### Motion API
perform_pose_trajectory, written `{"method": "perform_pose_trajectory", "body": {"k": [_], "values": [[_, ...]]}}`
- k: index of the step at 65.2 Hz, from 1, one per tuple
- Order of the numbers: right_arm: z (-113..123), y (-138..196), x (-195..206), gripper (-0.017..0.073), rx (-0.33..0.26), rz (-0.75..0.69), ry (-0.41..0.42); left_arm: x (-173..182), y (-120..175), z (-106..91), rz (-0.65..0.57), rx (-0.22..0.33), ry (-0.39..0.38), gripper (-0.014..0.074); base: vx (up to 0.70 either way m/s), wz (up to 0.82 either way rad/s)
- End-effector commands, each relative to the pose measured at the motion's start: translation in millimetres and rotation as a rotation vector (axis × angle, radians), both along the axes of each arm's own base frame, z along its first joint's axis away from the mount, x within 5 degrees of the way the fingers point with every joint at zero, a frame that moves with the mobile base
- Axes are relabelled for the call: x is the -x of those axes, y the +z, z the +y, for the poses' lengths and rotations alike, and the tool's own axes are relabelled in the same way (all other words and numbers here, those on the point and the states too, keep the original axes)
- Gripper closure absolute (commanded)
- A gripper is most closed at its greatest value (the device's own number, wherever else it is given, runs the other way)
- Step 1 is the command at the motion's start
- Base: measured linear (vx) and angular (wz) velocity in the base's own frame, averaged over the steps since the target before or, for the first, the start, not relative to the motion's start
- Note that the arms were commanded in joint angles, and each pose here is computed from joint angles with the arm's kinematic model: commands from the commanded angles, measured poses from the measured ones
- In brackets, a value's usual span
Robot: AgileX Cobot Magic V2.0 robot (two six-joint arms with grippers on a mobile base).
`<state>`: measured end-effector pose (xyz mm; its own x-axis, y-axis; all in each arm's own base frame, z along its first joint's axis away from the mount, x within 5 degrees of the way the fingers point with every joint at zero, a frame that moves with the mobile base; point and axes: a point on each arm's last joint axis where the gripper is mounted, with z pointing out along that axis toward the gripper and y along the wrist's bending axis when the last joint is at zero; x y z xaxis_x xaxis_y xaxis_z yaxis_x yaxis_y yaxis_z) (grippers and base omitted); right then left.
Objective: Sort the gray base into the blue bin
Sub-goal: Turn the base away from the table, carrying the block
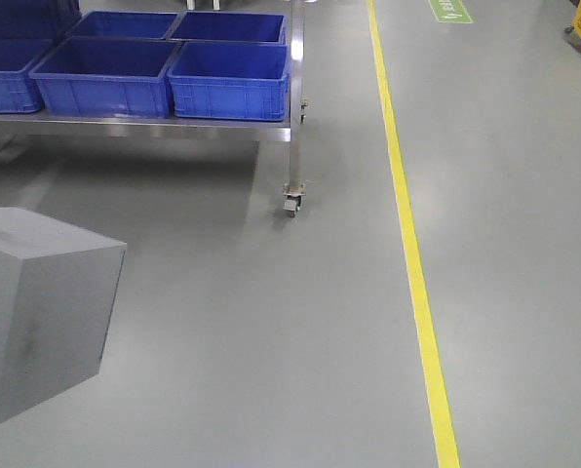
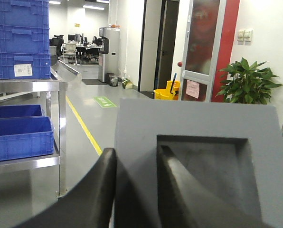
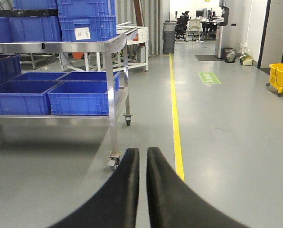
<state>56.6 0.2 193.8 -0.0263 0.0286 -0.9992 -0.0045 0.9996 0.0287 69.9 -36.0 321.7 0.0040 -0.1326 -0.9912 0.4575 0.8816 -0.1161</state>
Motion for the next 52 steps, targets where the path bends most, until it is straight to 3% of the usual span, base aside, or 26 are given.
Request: {"method": "perform_pose_trajectory", "body": {"k": [1,31,52], "values": [[0.0,9.0,1.0,0.0564,0.013,-0.092,-0.002,1.0,17.9,2.0,-0.095,0.075,0.011,0.0598,0.33,-0.04],[0.0,9.0,1.0,0.0564,0.013,-0.092,-0.002,1.0,17.8,2.0,-0.094,0.075,0.011,0.0598,0.33,-0.02],[0.0,9.0,1.0,0.0564,0.013,-0.092,-0.002,1.0,17.8,2.0,-0.094,0.075,0.011,0.0598,0.27,0.29]]}}
